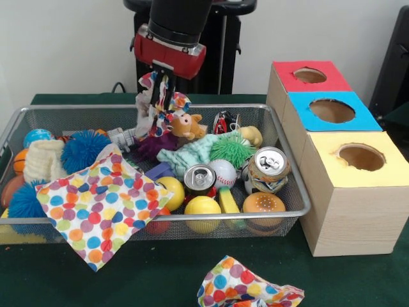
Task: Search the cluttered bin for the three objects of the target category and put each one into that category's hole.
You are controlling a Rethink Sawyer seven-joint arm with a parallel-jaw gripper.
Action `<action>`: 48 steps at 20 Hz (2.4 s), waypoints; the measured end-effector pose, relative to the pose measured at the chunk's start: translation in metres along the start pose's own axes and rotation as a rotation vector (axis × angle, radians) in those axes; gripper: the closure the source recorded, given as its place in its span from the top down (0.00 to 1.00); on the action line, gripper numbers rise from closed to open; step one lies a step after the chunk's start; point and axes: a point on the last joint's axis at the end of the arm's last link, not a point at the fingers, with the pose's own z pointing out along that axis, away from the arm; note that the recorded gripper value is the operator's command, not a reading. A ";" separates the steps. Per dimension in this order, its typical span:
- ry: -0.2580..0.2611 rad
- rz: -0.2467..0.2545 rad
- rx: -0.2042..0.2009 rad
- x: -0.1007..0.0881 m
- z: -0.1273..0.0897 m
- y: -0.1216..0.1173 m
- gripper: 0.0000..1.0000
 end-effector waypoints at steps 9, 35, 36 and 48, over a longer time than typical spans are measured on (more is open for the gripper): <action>-0.040 0.091 -0.057 -0.035 -0.023 -0.037 0.00; -0.046 0.058 -0.088 -0.052 -0.049 -0.053 0.00; -0.047 0.058 -0.091 -0.053 -0.049 -0.053 0.00; -0.055 0.086 -0.117 -0.065 -0.059 -0.068 0.00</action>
